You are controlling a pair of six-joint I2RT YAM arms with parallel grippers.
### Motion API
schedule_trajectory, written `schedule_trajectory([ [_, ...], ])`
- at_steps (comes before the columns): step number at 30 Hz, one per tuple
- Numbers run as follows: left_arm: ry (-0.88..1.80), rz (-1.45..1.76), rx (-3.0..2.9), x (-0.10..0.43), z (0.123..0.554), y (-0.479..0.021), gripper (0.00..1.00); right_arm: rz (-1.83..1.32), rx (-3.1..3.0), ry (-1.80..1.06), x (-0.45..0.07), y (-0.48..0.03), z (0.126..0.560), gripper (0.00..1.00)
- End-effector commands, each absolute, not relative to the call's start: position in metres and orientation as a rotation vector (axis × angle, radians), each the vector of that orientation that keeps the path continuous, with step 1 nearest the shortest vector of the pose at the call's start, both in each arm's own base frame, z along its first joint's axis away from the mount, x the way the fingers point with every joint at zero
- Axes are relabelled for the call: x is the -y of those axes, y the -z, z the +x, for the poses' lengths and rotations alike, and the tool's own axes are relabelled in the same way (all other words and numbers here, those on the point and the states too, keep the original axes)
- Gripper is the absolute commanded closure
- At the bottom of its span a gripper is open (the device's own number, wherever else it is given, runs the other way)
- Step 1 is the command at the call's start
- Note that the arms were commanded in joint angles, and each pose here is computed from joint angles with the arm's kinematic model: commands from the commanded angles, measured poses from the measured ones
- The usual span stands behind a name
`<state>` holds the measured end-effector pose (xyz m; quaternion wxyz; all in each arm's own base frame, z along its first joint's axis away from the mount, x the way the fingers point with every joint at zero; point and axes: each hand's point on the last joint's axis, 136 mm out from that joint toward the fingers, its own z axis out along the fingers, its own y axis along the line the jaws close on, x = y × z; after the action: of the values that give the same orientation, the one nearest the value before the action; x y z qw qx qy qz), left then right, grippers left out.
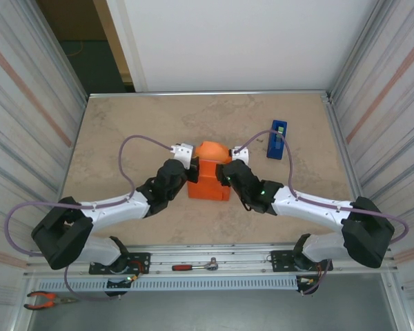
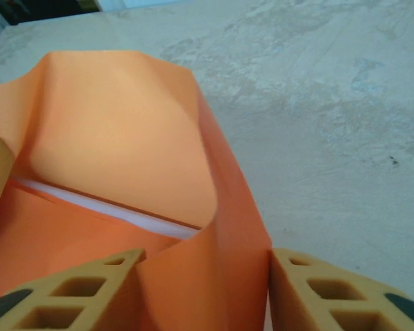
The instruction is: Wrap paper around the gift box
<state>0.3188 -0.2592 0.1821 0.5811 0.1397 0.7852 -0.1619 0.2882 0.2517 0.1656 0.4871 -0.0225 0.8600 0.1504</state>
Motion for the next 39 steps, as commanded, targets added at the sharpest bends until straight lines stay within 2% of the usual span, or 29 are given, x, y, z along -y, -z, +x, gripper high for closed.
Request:
schedule_trajectory([
  [1, 0.417, 0.364, -1.847, 0.268, 0.3, -0.176, 0.97, -0.138, -2.157, -0.311, -0.257, -0.146, 0.27, 0.63],
  [6, 0.428, 0.298, -1.846, 0.262, 0.289, -0.172, 0.98, -0.143, -2.16, -0.323, -0.263, -0.146, 0.263, 0.87],
  [8, 0.423, 0.271, -1.847, 0.258, 0.289, -0.171, 0.95, -0.138, -2.171, -0.315, -0.263, -0.141, 0.262, 0.98],
  [9, 0.42, 0.263, -1.837, 0.255, 0.289, -0.175, 0.91, -0.137, -2.179, -0.312, -0.263, -0.137, 0.261, 1.0],
  [15, 0.453, 0.168, -1.775, 0.221, 0.292, -0.211, 0.4, -0.113, -2.192, -0.302, -0.258, -0.129, 0.26, 1.0],
  [18, 0.52, 0.079, -1.752, 0.194, 0.293, -0.225, 0.25, -0.106, -2.189, -0.31, -0.259, -0.131, 0.26, 1.0],
  [20, 0.571, 0.035, -1.726, 0.181, 0.291, -0.231, 0.2, -0.1, -2.188, -0.314, -0.259, -0.131, 0.26, 1.0],
  [23, 0.621, 0.039, -1.708, 0.176, 0.283, -0.236, 0.18, -0.089, -2.19, -0.317, -0.258, -0.131, 0.261, 1.0],
  [30, 0.666, 0.163, -1.733, 0.206, 0.266, -0.222, 0.17, -0.081, -2.199, -0.326, -0.261, -0.127, 0.262, 1.0],
  [36, 0.597, 0.157, -1.789, 0.219, 0.279, -0.203, 0.18, -0.059, -2.213, -0.326, -0.26, -0.127, 0.262, 1.0],
  [39, 0.516, 0.193, -1.816, 0.223, 0.29, -0.198, 0.22, -0.023, -2.211, -0.341, -0.258, -0.133, 0.263, 1.0],
])
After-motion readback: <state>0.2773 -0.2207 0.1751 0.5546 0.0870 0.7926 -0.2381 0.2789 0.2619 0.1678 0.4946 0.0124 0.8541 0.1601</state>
